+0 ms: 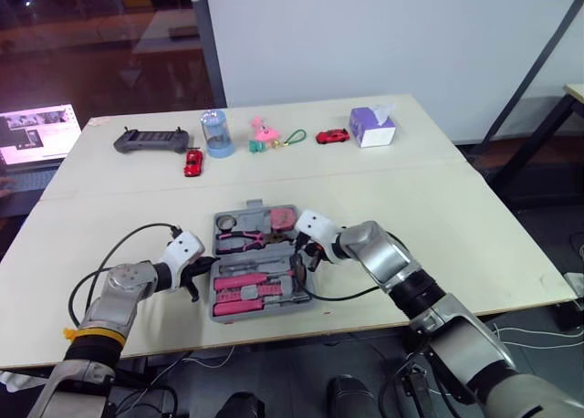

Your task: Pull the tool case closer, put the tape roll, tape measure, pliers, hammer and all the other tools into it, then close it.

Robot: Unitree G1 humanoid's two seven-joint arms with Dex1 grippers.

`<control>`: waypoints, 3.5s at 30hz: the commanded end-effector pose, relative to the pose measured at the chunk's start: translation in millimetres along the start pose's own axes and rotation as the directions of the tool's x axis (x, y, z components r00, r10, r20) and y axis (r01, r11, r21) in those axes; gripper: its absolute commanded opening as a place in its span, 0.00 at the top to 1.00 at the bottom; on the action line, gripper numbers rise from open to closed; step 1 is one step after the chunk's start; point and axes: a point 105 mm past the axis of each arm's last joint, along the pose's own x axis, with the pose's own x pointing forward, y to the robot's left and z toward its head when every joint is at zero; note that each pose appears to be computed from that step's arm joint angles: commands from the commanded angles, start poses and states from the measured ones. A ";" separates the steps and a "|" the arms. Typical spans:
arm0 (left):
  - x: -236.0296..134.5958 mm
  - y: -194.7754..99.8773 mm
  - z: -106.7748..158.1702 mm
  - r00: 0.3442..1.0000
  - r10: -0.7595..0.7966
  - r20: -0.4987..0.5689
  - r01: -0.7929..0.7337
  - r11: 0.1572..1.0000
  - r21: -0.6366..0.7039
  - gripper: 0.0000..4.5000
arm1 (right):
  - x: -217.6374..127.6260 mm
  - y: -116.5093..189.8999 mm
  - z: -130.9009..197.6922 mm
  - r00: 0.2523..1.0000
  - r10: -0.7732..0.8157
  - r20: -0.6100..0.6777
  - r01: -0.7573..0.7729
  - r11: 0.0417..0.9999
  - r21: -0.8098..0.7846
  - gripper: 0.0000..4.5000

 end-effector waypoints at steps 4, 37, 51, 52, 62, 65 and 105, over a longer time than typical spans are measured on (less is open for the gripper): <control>7.3 -32.9 -5.4 0.993 -0.119 -0.011 0.119 0.993 0.004 0.99 | -3.9 23.2 28.5 0.994 0.083 0.074 -0.076 0.993 -0.092 1.00; -10.0 -43.5 -9.8 0.994 -0.106 -0.021 0.105 0.994 -0.026 0.99 | -15.3 34.4 5.8 0.998 0.060 0.032 -0.058 0.997 -0.059 1.00; -1.9 -35.6 0.3 0.996 -0.088 0.009 0.088 0.996 -0.017 0.99 | -18.3 33.8 -2.1 0.999 0.052 0.003 -0.052 0.998 -0.037 1.00; -1.5 -35.6 0.7 0.996 -0.087 0.013 0.087 0.996 -0.020 0.99 | -18.9 33.0 -3.9 0.999 0.049 -0.006 -0.049 0.998 -0.035 1.00; 6.3 -32.9 7.1 0.996 -0.087 0.032 0.088 0.996 -0.013 0.99 | -29.3 31.1 -23.8 0.997 0.035 -0.075 -0.035 0.999 0.005 1.00; 8.7 -32.9 9.3 0.995 -0.091 0.038 0.092 0.996 -0.011 0.99 | -31.7 30.0 -26.8 0.996 0.025 -0.082 -0.025 1.000 0.007 1.00; -19.9 -94.0 -15.3 0.930 -0.286 0.231 0.314 0.945 -0.095 1.00 | -56.9 -17.7 -3.1 0.961 -0.128 0.247 -0.076 0.733 0.676 0.12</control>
